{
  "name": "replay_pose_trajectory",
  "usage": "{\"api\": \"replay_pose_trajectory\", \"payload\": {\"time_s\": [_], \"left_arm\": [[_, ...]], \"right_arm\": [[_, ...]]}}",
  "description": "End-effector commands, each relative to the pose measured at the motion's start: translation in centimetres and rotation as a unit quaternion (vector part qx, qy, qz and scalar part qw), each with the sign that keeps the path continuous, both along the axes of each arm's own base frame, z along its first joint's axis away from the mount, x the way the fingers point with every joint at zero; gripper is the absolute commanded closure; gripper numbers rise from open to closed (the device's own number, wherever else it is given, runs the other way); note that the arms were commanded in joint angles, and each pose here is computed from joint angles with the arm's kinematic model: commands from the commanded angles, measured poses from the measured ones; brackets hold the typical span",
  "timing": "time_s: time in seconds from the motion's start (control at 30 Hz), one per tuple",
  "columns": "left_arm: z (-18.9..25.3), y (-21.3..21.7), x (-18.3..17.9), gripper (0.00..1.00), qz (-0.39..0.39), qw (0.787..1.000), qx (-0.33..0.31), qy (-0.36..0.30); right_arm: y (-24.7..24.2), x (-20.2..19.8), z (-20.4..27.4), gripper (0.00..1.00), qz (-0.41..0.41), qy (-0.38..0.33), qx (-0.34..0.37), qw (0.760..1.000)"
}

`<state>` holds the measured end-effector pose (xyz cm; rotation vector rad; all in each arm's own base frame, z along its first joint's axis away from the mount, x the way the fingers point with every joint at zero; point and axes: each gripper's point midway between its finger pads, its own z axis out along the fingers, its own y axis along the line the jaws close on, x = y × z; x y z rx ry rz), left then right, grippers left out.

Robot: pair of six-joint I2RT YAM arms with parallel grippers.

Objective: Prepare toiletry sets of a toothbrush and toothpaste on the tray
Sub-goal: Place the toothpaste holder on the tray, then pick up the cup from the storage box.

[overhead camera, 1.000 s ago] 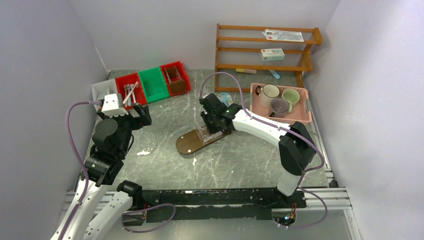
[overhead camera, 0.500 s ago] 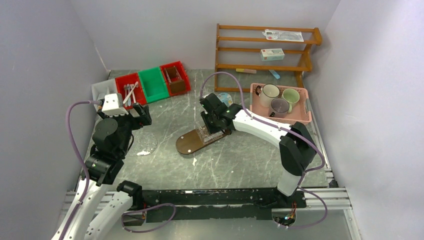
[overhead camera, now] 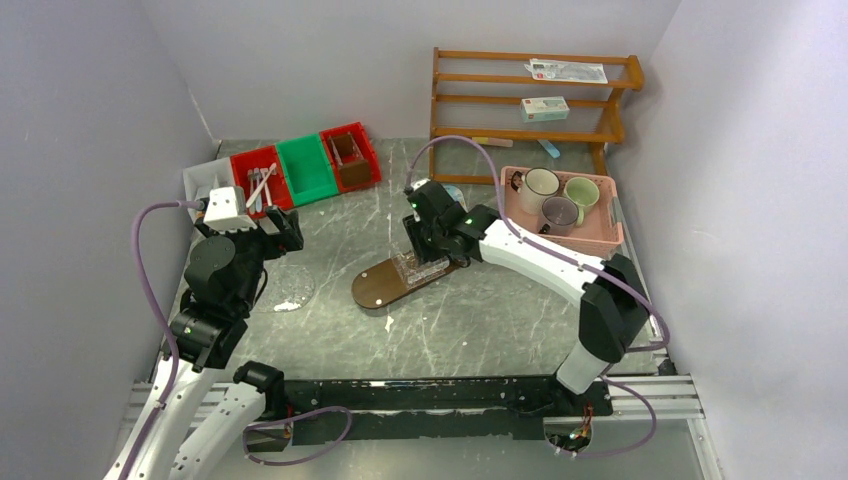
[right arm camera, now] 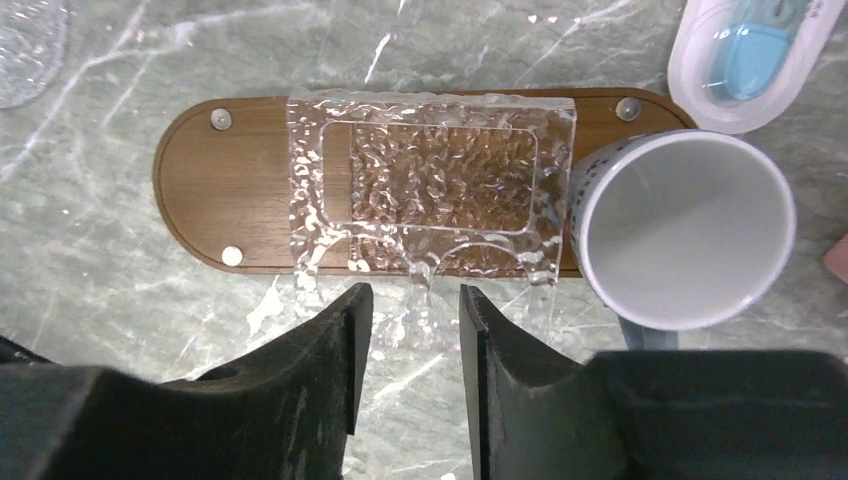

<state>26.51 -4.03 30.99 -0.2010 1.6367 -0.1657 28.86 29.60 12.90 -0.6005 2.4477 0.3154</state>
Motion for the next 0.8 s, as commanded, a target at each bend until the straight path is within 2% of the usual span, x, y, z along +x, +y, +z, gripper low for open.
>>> {"api": "replay_pose_trajectory", "payload": {"time_s": [0.0, 0.17, 0.43, 0.77], "left_arm": [[0.1, -0.1, 0.2, 0.03, -0.004, 1.0, -0.003, -0.005], [0.4, -0.1, -0.1, 0.03, -0.007, 1.0, 0.001, -0.008], [1.2, -0.1, -0.8, 0.03, -0.017, 1.0, 0.002, -0.025], [1.8, -1.3, -2.0, 0.03, -0.045, 0.998, -0.005, -0.041]], "right_arm": [[-0.9, 0.2, 4.1, 0.56, -0.013, -0.041, 0.023, 0.999], [-3.4, 1.2, 7.5, 0.52, -0.045, -0.081, 0.036, 0.995], [-11.1, 4.3, 8.0, 0.45, -0.144, -0.097, 0.018, 0.985], [-22.4, 8.8, 8.3, 0.4, -0.328, -0.127, 0.024, 0.936]]}}
